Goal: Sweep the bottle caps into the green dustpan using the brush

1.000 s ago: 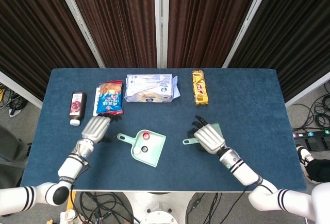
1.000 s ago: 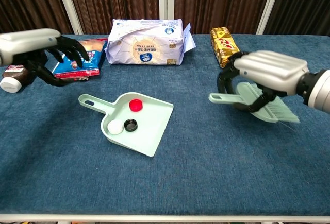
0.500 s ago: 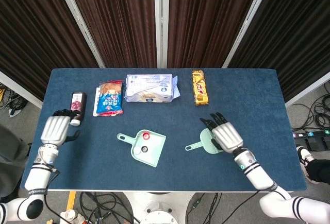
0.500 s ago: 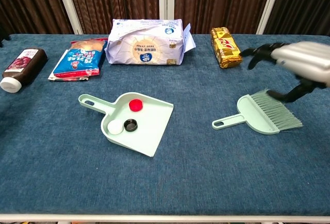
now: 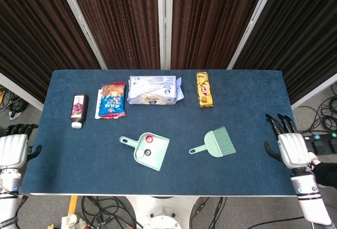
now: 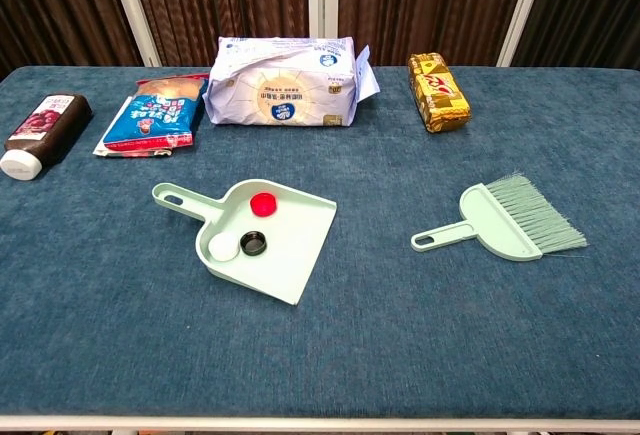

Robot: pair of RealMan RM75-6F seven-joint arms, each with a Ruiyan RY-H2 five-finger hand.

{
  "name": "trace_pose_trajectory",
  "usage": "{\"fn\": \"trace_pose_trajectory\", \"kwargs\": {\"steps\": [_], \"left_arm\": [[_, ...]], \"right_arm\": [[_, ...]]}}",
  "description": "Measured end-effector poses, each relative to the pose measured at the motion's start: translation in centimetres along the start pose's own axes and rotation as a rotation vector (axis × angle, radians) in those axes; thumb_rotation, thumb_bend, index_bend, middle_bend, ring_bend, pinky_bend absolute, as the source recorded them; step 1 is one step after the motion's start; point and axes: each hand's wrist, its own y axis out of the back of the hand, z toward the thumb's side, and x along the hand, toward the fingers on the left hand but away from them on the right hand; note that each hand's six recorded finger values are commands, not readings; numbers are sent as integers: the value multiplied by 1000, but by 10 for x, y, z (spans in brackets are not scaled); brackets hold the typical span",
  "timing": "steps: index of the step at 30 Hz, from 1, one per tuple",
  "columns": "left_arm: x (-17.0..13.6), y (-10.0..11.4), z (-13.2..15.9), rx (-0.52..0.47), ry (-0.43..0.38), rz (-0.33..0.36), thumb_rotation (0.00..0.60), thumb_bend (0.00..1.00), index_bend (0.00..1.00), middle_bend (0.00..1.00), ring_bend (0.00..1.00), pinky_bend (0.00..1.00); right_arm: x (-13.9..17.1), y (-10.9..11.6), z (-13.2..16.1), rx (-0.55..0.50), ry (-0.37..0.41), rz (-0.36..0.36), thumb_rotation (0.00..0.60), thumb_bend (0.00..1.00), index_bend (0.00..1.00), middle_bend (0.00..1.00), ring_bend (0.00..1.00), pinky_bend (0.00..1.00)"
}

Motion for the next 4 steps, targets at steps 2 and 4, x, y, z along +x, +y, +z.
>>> {"fn": "trace_pose_trajectory", "kwargs": {"steps": [2,4], "left_arm": [[-15,0,-7,3,16,-2,600,259,284,286,203,178],[-26,-1,-9,-1,27,-12,600,255,284,286,203,176]], "right_arm": [[14,4,-5,-18,-21,-18,600,327,0,184,0,15],[30,7,-8,-33,-41,-29,600,327,1,186,0,15]]}}
